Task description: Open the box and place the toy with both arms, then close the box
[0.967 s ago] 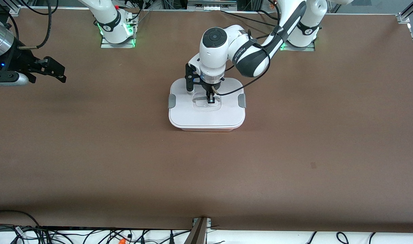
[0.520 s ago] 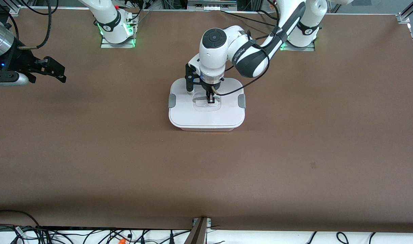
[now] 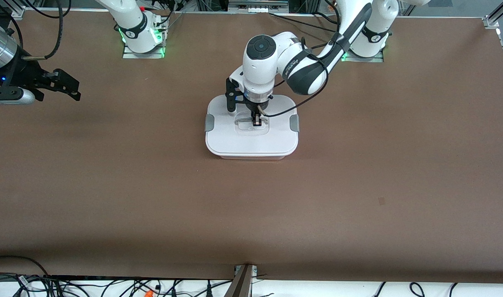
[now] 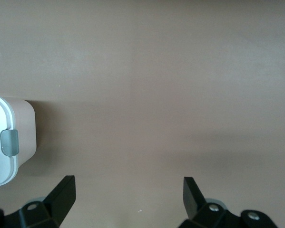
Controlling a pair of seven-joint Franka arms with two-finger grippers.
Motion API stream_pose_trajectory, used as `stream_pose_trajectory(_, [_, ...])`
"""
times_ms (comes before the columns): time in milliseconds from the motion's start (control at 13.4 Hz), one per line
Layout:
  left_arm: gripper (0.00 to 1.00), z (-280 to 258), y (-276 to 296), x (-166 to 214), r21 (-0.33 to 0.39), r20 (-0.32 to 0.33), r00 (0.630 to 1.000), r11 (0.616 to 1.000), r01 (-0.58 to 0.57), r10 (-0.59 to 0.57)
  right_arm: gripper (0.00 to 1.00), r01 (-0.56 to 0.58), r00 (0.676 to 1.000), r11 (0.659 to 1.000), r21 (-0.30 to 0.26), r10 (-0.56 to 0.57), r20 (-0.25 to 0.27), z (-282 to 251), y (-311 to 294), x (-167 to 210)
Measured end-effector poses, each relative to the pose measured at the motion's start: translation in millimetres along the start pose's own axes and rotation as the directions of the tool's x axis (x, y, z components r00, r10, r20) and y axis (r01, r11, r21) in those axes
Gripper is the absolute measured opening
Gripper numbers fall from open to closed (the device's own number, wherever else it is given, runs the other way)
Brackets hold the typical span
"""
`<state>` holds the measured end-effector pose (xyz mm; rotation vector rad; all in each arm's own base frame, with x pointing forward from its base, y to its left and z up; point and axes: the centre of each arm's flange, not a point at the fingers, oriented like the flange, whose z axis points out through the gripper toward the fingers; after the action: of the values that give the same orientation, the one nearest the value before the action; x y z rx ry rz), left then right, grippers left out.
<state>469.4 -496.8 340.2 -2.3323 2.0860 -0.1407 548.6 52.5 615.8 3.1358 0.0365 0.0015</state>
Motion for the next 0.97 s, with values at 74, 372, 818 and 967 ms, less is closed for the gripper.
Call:
stream_pose_trajectory(74, [0.21,1,0,0,-0.001,0.001,1.000,1.000,0.002,-0.002,1.00,0.000,1.000,1.000,0.000,0.000,0.000,0,0,0])
stream_pose_trajectory(372, [0.63,-4,-3,-1,0.006,-0.005,1.000,1.000,0.011,-0.011,1.00,0.000,1.000,1.000,0.000,0.000,0.000,0,0,0])
stream_pose_trajectory(818, [1.00,-76,-33,-64,-0.030,0.163,0.974,0.986,0.165,-0.158,1.00,0.000,1.000,1.000,0.000,0.000,0.000,0,0,0])
stream_pose_trajectory(967, [1.00,-110,-51,-102,-0.022,0.216,0.948,0.970,0.243,-0.233,1.00,0.000,1.000,1.000,0.000,0.000,0.000,0,0,0])
